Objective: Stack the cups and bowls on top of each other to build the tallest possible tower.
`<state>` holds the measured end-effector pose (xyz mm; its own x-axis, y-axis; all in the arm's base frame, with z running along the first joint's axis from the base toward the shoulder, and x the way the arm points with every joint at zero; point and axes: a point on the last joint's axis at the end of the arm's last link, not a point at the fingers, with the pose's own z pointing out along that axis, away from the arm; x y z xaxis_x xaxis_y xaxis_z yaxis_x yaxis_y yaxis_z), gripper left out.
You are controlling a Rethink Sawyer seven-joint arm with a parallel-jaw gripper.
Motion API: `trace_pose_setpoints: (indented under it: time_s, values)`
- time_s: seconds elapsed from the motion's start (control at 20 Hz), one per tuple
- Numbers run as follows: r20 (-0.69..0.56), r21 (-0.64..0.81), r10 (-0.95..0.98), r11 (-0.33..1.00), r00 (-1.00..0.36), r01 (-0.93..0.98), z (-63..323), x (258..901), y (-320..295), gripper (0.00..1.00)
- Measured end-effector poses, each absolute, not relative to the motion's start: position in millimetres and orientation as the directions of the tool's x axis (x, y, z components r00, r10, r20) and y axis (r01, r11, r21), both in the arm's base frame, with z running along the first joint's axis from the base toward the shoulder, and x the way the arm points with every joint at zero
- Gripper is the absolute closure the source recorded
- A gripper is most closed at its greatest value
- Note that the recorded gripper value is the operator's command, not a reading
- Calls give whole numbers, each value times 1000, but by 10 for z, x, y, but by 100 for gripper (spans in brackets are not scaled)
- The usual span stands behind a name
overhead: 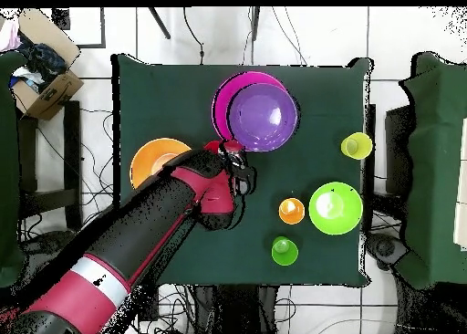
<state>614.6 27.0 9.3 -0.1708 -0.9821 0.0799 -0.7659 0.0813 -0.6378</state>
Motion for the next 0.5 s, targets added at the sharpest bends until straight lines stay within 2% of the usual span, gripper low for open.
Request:
trace_pose_setpoints:
  time_s: [0.5]
  values:
    - [216, -535, -976, -138, 23, -833, 82, 5974, 269, 100]
